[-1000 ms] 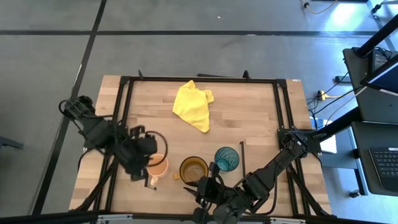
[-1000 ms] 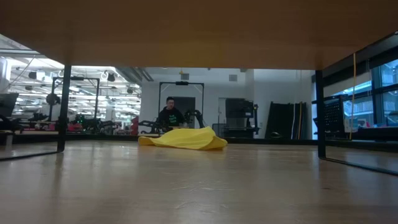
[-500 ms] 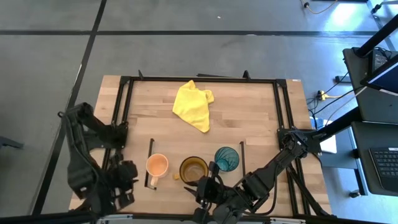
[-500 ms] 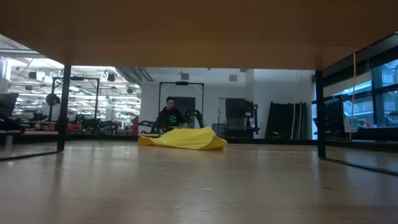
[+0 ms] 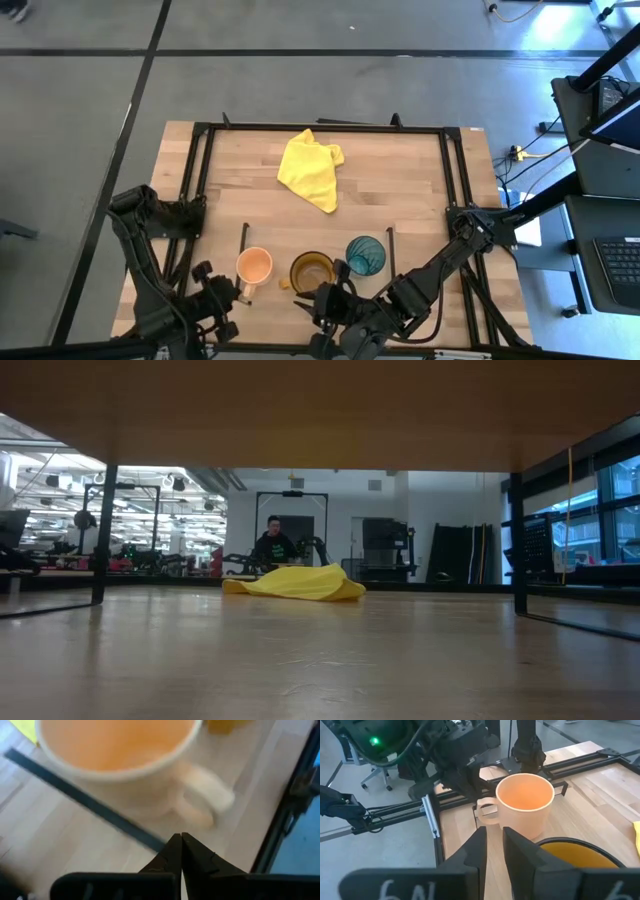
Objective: Stack small to large cups/mugs on shelf
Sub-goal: Put the light orange mug on the shelf, then adjust the brown mug on the shelf
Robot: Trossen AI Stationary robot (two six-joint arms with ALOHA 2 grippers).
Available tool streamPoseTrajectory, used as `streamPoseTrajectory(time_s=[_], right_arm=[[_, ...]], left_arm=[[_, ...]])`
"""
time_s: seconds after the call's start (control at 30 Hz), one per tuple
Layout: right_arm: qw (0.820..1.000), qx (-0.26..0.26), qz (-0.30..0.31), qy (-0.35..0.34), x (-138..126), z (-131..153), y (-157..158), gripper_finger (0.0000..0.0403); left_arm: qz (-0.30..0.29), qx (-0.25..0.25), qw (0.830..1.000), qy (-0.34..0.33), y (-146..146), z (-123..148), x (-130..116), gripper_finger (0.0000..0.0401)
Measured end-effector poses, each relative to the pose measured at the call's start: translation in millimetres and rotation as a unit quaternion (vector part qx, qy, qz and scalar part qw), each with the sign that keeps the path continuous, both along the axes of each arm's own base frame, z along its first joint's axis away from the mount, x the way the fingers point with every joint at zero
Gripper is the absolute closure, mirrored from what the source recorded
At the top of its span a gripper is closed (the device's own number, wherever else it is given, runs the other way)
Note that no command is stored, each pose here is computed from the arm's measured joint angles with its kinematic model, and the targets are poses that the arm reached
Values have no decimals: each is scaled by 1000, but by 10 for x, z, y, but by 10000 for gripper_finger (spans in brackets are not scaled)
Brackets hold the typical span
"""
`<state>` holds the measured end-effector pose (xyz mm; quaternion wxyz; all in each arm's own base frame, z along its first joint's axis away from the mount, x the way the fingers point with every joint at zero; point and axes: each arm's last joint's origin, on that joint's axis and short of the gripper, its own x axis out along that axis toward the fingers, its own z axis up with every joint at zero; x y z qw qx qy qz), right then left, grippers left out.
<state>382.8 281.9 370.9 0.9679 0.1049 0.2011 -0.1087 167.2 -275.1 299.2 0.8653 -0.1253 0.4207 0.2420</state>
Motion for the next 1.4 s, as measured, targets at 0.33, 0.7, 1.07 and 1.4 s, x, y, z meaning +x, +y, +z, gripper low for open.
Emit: streamPoseTrajectory(time_s=[0.33, 0.7, 1.07, 1.4], right_arm=[[1000, 1, -1, 0, 0, 0, 0, 338], [1000, -4, -2, 6, 0, -11, -14, 338], [1000, -5, 1, 8, 1, -13, -14, 338], [999, 23, 33, 28, -6, -31, 6, 338]], left_arm=[[8, 5, 1000, -28, 28, 18, 63, 400], [-4, -18, 998, -56, -38, 27, 105, 401], [-23, -22, 998, -60, -62, 129, 117, 400], [-56, -35, 998, -3, -102, 222, -22, 400]])
